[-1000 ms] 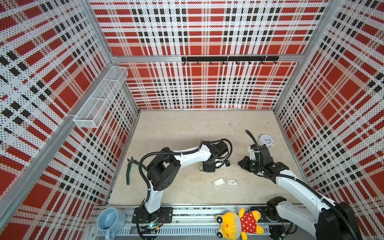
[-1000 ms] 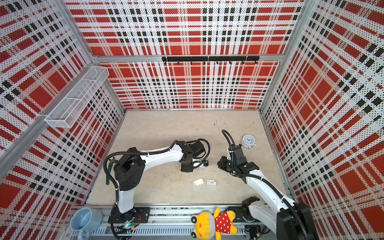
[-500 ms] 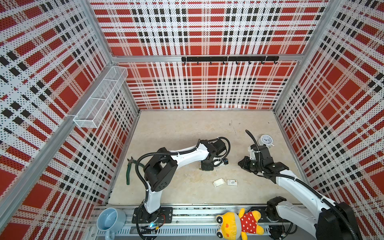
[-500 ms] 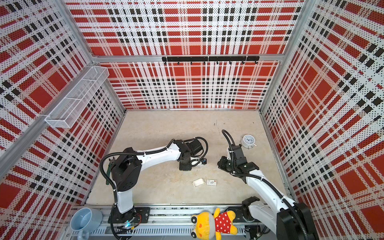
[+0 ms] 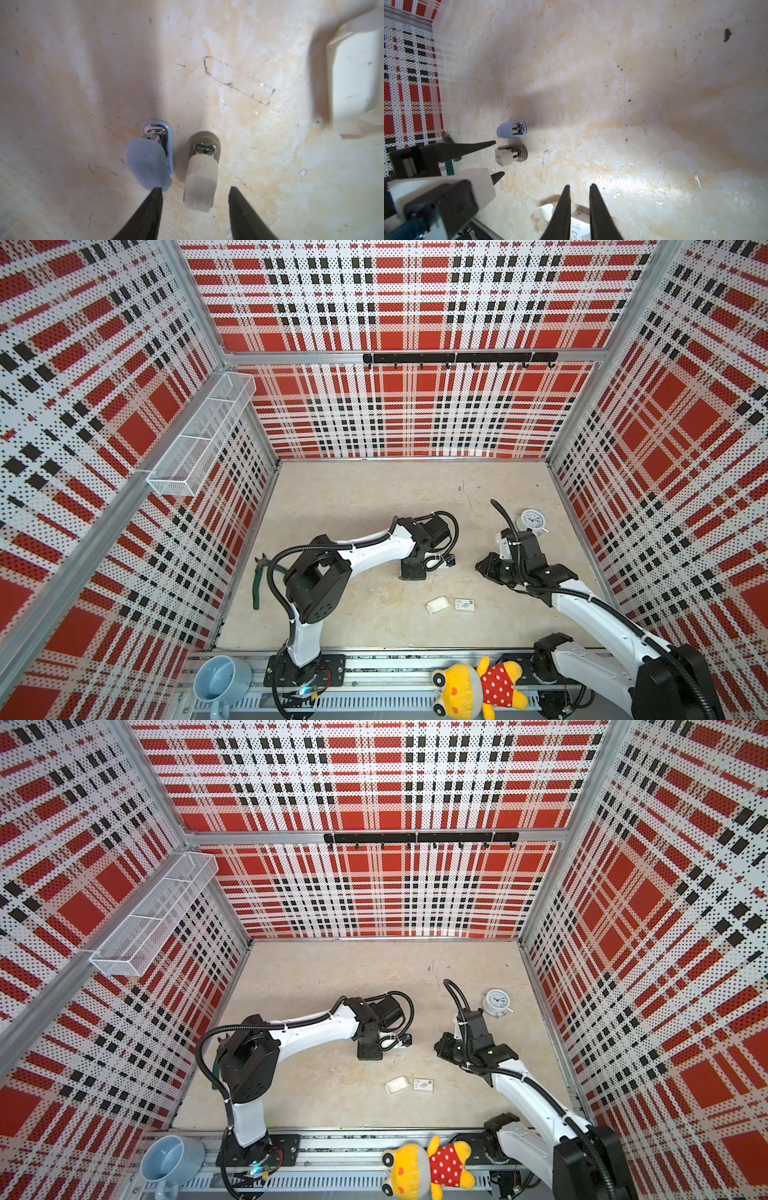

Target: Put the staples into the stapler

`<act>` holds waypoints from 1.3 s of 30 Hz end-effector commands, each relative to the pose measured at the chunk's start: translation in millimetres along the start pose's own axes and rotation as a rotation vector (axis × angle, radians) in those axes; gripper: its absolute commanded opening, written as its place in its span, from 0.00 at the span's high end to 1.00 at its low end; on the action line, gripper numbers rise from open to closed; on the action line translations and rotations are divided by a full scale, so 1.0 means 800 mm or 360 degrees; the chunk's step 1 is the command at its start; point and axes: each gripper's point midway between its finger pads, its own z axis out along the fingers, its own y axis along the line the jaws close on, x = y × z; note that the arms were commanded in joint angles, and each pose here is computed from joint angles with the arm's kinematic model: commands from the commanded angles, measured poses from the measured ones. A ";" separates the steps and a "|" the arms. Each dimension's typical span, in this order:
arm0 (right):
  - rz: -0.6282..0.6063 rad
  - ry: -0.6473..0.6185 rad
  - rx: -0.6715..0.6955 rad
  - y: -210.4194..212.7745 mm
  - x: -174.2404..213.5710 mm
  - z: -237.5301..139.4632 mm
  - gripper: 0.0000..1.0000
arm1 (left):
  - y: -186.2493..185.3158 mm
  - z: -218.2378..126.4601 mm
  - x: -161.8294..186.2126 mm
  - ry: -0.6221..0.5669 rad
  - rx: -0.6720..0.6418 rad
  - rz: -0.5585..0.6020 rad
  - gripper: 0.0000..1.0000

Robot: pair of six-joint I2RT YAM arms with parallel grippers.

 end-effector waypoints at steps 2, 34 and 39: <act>-0.0158 -0.0129 -0.0084 0.022 -0.028 -0.007 0.74 | 0.006 -0.037 0.002 -0.0123 -0.0011 -0.0083 0.34; -0.0991 -0.0826 0.0522 0.007 -0.190 -0.011 0.00 | 0.151 -0.110 0.239 -0.1159 -0.0384 -0.1582 0.01; -0.1025 -0.1064 0.0662 -0.018 -0.201 -0.038 0.00 | 0.159 -0.103 0.280 -0.1428 -0.0742 -0.1720 0.01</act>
